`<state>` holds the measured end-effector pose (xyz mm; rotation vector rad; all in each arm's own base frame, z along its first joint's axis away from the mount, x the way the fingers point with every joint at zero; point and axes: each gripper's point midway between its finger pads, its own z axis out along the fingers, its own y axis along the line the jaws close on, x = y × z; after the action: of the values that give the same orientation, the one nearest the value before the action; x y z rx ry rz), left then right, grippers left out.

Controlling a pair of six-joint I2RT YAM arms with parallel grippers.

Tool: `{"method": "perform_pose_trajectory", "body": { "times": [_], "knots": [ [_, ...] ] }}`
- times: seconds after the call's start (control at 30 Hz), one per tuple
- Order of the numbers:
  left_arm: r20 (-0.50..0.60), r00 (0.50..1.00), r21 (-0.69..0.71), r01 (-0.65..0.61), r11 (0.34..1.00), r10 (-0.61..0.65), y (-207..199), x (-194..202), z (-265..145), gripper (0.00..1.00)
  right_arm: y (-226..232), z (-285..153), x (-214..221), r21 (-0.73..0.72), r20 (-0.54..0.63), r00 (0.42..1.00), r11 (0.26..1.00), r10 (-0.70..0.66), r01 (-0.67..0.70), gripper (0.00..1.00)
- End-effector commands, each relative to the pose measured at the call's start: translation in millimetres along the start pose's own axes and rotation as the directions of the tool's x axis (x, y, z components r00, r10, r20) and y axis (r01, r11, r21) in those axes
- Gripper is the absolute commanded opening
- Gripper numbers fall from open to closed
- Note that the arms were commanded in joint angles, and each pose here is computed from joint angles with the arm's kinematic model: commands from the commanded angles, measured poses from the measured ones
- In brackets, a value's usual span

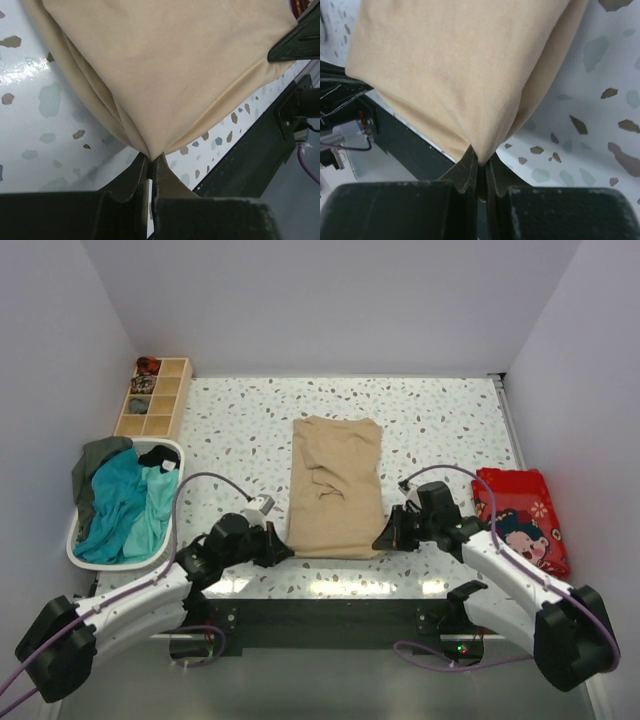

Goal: Fold and stack the t-shirts
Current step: Grab one side of the 2/3 rectangular tshirt with both arms, then fold the long partially folded tshirt into a neat square

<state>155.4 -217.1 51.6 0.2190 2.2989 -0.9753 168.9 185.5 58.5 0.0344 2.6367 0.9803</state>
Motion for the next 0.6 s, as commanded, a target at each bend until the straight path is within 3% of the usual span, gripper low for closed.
{"method": "perform_pose_trajectory", "body": {
  "times": [0.0,0.13,0.27,0.57],
  "knots": [
    [-0.031,0.999,0.006,0.032,0.999,-0.032,-16,1,-17,0.00,23,-27,7,-0.072,-0.003,0.997,0.995,-0.072,0.072,0.05],
    [0.016,1.000,0.000,0.011,1.000,-0.011,-29,-23,-25,0.00,44,-46,-17,-0.081,0.076,0.990,0.989,-0.118,0.124,0.09],
    [0.100,0.993,-0.047,-0.059,0.997,0.063,-48,-75,-25,0.00,50,-45,-42,-0.039,0.115,0.981,0.986,-0.156,0.162,0.09],
    [0.190,0.960,-0.215,-0.166,0.962,0.208,-55,-174,19,0.00,60,-21,-136,0.097,0.165,0.949,0.962,-0.269,0.255,0.09]
  ]
}}
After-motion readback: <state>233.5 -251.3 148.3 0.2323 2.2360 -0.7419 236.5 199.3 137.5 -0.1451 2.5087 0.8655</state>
